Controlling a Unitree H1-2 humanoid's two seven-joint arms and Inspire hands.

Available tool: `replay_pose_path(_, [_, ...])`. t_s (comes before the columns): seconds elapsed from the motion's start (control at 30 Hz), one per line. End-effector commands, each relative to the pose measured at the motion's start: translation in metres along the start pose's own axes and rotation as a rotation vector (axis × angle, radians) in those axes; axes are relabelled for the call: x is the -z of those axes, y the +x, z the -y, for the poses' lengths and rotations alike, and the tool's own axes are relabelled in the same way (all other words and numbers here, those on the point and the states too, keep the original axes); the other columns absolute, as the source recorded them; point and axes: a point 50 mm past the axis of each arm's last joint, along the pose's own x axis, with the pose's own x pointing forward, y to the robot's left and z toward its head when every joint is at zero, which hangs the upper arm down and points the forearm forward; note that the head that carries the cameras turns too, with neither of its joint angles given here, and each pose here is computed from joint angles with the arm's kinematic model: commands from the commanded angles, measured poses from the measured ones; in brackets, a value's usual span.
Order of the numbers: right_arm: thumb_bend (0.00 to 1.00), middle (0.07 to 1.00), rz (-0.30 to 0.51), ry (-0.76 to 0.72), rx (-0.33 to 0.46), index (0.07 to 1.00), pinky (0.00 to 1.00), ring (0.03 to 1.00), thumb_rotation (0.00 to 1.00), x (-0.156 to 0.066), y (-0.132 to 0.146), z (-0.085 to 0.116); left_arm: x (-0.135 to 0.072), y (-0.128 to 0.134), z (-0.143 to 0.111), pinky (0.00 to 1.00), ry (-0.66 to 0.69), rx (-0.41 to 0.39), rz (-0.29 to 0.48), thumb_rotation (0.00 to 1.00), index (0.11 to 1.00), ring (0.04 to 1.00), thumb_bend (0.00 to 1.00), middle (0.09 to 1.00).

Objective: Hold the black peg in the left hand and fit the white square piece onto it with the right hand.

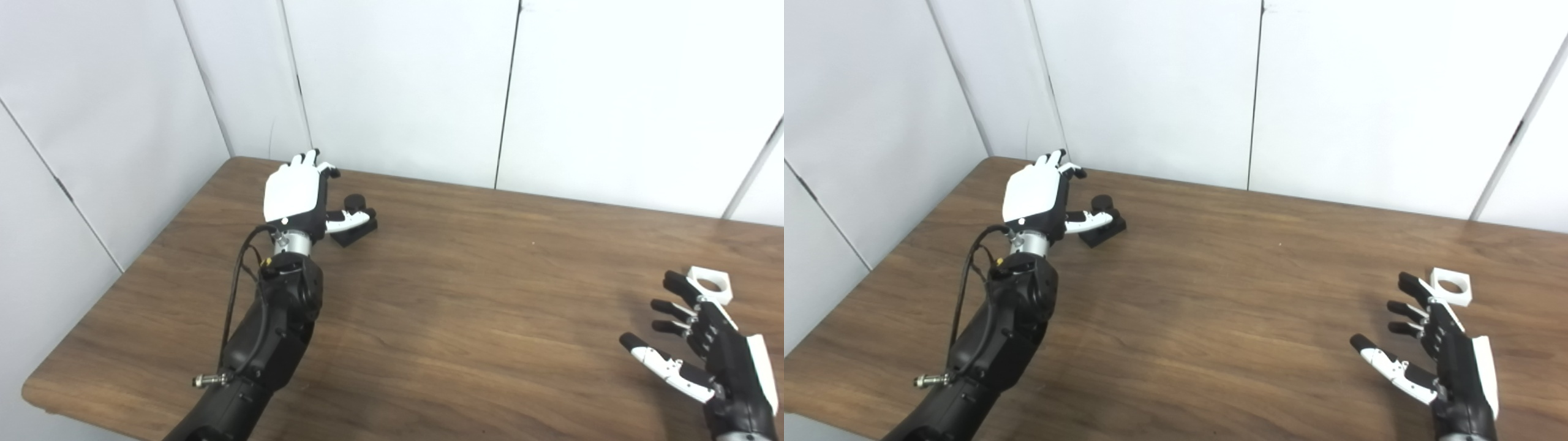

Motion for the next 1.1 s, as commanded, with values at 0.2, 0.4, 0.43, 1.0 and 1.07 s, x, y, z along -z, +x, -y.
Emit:
replay_pose_path(0.2, [0.63, 0.848, 0.087, 0.000, 0.011, 0.819, 0.63, 0.736, 0.00, -0.021, 0.007, 0.002, 0.002, 0.022, -0.002, 0.87, 0.044, -0.058, -0.052, 0.58, 0.685, 0.951, 0.87, 0.957])
replay_pose_path(0.4, [0.60, 0.853, 0.073, 0.003, 0.008, 0.823, 0.64, 0.747, 0.00, -0.023, 0.005, 0.001, 0.013, 0.026, 0.017, 0.87, 0.076, 0.003, -0.091, 0.56, 0.692, 0.955, 0.86, 0.954])
replay_pose_path(0.43, [0.60, 0.854, 0.073, 0.003, 0.008, 0.823, 0.65, 0.747, 0.00, -0.023, 0.005, 0.001, 0.014, 0.027, 0.019, 0.87, 0.080, 0.008, -0.094, 0.57, 0.693, 0.952, 0.86, 0.953])
replay_pose_path(1.0, [0.60, 0.843, 0.094, -0.014, 0.008, 0.817, 0.62, 0.726, 0.00, -0.022, 0.005, 0.000, 0.012, 0.028, 0.053, 0.82, 0.098, 0.111, -0.087, 0.55, 0.699, 0.922, 0.86, 0.932])
replay_pose_path(1.07, [0.60, 0.843, 0.090, -0.019, 0.011, 0.814, 0.62, 0.722, 0.00, -0.022, 0.004, 0.000, 0.014, 0.029, 0.056, 0.82, 0.096, 0.119, -0.083, 0.54, 0.698, 0.920, 0.85, 0.931])
